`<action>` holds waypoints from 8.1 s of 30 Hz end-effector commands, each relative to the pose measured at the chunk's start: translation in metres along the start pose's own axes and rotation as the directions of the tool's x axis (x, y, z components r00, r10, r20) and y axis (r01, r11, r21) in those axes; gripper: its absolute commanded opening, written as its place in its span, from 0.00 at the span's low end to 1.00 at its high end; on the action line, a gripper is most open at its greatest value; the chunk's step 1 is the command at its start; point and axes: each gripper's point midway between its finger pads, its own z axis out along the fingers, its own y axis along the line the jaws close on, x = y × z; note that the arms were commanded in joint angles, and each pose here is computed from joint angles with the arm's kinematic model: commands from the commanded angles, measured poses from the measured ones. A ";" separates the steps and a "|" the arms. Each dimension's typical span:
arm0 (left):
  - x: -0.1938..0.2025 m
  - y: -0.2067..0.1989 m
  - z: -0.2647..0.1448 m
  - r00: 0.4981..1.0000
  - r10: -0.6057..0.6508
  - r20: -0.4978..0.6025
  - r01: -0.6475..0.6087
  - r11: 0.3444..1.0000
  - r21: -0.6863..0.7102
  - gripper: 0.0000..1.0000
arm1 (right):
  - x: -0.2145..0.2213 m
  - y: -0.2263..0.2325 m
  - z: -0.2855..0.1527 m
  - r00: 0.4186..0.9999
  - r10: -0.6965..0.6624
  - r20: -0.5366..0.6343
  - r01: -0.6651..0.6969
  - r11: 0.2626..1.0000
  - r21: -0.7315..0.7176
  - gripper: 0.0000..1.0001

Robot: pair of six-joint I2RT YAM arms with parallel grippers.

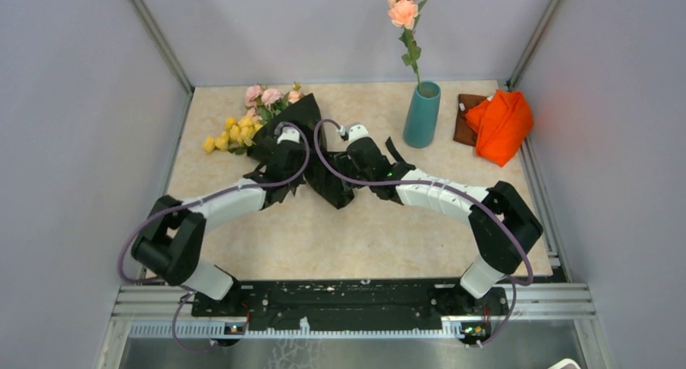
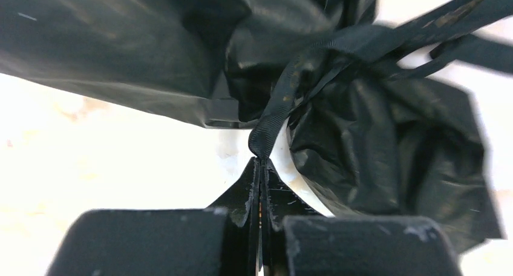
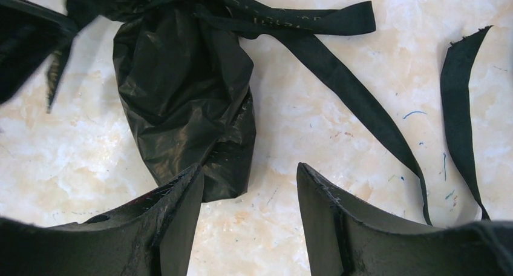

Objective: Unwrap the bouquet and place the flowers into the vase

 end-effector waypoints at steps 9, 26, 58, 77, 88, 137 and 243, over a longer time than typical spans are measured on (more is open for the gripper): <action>-0.053 0.026 -0.096 0.962 -0.205 0.180 0.201 0.979 0.038 0.00 | -0.037 0.022 -0.013 0.995 0.015 0.096 -0.008 0.998 -0.067 0.58; -0.154 0.096 -0.246 0.757 -0.408 0.510 0.425 0.901 0.089 0.00 | -0.026 0.024 -0.025 0.996 0.026 0.086 -0.020 0.997 -0.070 0.58; -0.166 0.013 -0.167 0.803 -0.361 0.474 0.271 0.930 0.249 0.92 | -0.061 0.025 -0.002 0.995 -0.044 0.087 0.043 0.999 0.011 0.58; -0.082 0.050 -0.006 0.894 -0.370 0.252 0.362 0.929 0.079 0.93 | -0.022 0.027 0.063 1.000 0.010 -0.005 -0.010 1.000 -0.023 0.57; -0.058 0.032 0.046 0.937 -0.327 0.121 0.320 0.945 0.068 0.94 | 0.036 0.034 0.084 0.993 0.031 -0.112 -0.038 0.997 -0.064 0.57; -0.065 0.024 -0.053 0.932 -0.314 0.179 0.304 0.949 0.080 0.96 | -0.070 0.043 0.002 0.988 -0.106 0.115 0.107 0.994 -0.010 0.49; 0.002 -0.086 0.054 0.898 -0.404 -0.173 0.437 0.859 0.267 0.91 | -0.038 0.055 -0.056 0.987 -0.029 0.156 0.060 0.979 -0.196 0.00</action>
